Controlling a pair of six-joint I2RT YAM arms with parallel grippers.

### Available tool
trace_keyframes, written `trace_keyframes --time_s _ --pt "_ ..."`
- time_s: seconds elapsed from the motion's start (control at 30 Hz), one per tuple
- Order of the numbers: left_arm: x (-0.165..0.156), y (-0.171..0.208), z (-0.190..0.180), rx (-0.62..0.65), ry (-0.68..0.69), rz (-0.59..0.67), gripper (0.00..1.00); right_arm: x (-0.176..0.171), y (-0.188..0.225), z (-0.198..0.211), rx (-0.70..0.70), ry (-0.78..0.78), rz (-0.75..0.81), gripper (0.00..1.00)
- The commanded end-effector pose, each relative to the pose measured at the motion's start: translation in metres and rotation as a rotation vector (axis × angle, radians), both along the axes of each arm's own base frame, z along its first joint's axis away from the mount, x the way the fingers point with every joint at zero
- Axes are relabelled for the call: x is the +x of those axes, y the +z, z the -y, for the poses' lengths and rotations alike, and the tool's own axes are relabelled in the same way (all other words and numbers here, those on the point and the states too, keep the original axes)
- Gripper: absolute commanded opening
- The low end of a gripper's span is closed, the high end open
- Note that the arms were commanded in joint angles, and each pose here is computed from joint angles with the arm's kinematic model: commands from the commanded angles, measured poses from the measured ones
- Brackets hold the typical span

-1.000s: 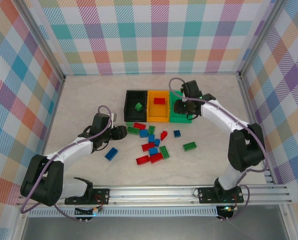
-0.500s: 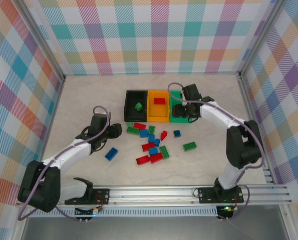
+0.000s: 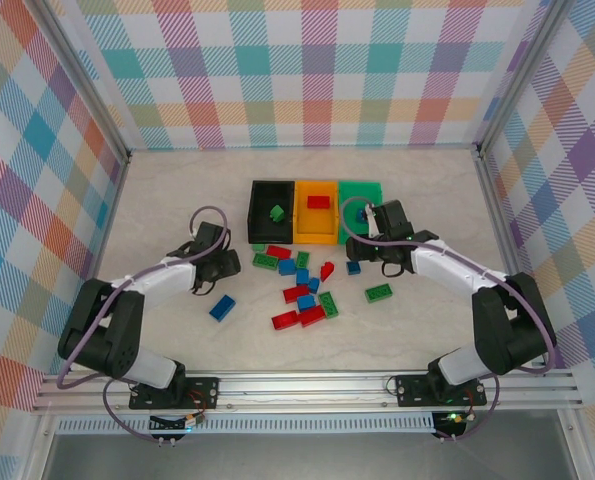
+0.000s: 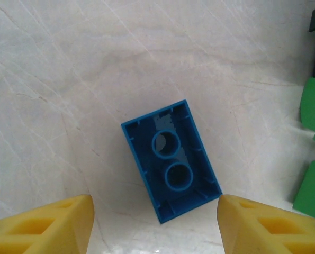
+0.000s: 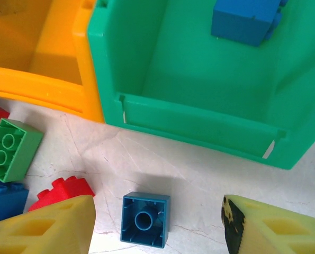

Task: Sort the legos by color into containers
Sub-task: Pick up the lego from the middle-left of the table.

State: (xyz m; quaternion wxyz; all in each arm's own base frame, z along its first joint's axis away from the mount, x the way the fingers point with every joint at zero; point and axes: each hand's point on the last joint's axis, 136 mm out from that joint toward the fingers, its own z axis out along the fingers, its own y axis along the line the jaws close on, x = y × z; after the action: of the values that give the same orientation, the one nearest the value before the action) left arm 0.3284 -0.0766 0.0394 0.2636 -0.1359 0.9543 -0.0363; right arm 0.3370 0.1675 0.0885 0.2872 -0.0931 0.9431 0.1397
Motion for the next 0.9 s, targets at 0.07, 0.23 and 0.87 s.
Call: trace_keyframes --time_s 0.07,0.23,0.87 --pt "0.003 -0.010 -0.013 0.076 0.066 -0.108 0.63 0.005 0.007 -0.010 0.059 0.014 0.106 0.65" --pt "0.008 -0.014 -0.013 0.097 0.061 -0.152 0.57 0.004 0.005 -0.007 0.077 -0.008 0.133 0.65" --pt "0.023 0.083 0.057 -0.199 -0.079 0.096 0.24 0.004 0.014 0.002 0.121 -0.088 0.188 0.66"
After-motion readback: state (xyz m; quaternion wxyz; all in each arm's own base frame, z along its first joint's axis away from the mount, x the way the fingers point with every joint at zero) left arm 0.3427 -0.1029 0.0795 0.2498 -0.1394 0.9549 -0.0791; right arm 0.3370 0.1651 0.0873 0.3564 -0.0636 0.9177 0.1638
